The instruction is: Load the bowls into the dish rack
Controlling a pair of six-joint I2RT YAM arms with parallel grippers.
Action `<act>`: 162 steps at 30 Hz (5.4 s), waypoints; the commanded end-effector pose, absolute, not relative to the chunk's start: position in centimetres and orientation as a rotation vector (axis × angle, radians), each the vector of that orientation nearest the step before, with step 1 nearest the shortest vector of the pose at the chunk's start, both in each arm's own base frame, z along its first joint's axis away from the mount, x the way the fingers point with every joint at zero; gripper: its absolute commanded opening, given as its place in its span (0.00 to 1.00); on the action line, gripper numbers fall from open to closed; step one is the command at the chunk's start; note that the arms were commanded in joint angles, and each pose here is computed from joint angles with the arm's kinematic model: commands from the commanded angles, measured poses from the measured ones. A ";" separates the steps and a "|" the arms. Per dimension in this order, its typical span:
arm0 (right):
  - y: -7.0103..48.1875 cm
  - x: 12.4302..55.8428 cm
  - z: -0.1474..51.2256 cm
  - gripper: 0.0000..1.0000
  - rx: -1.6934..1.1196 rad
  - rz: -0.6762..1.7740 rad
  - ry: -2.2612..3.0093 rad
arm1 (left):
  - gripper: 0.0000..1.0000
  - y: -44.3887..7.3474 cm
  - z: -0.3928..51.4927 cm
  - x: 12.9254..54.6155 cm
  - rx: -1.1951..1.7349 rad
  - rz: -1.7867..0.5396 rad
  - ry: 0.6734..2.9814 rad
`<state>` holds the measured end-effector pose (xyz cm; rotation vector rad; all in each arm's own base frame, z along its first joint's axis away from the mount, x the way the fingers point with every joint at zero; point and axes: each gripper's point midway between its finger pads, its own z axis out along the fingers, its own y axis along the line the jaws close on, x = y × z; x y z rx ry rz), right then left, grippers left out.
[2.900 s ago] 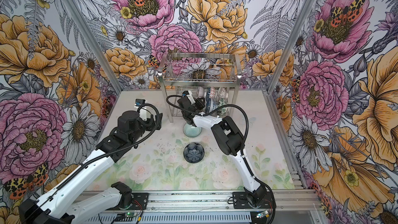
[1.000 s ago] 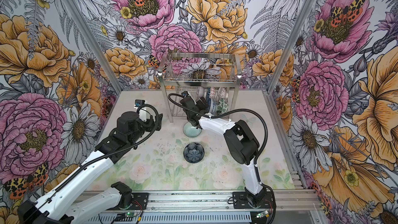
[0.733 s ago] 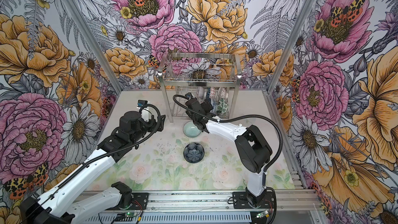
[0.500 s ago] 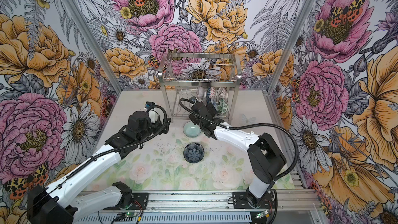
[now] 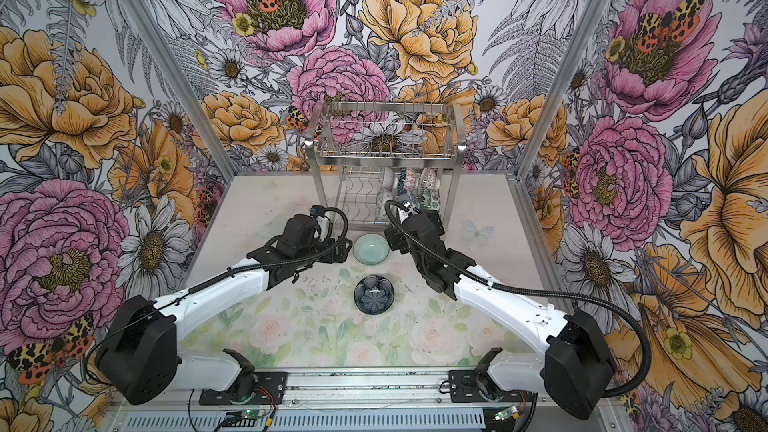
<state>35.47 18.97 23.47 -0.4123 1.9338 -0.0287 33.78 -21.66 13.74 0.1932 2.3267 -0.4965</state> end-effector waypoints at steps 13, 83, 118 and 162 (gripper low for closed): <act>18.3 36.3 22.6 1.00 -0.350 0.007 1.936 | 0.95 -26.3 9.7 36.3 0.256 -0.554 2.402; 30.8 35.0 30.8 0.97 -0.464 0.645 1.842 | 0.00 -21.3 32.3 35.5 0.209 -0.396 1.786; 30.1 37.9 29.2 0.00 -0.402 0.470 1.869 | 0.99 -18.6 33.5 34.6 0.239 -0.267 1.797; 30.5 59.8 20.3 0.00 -0.529 -0.810 1.700 | 0.98 -12.5 33.1 31.0 0.181 -0.170 1.868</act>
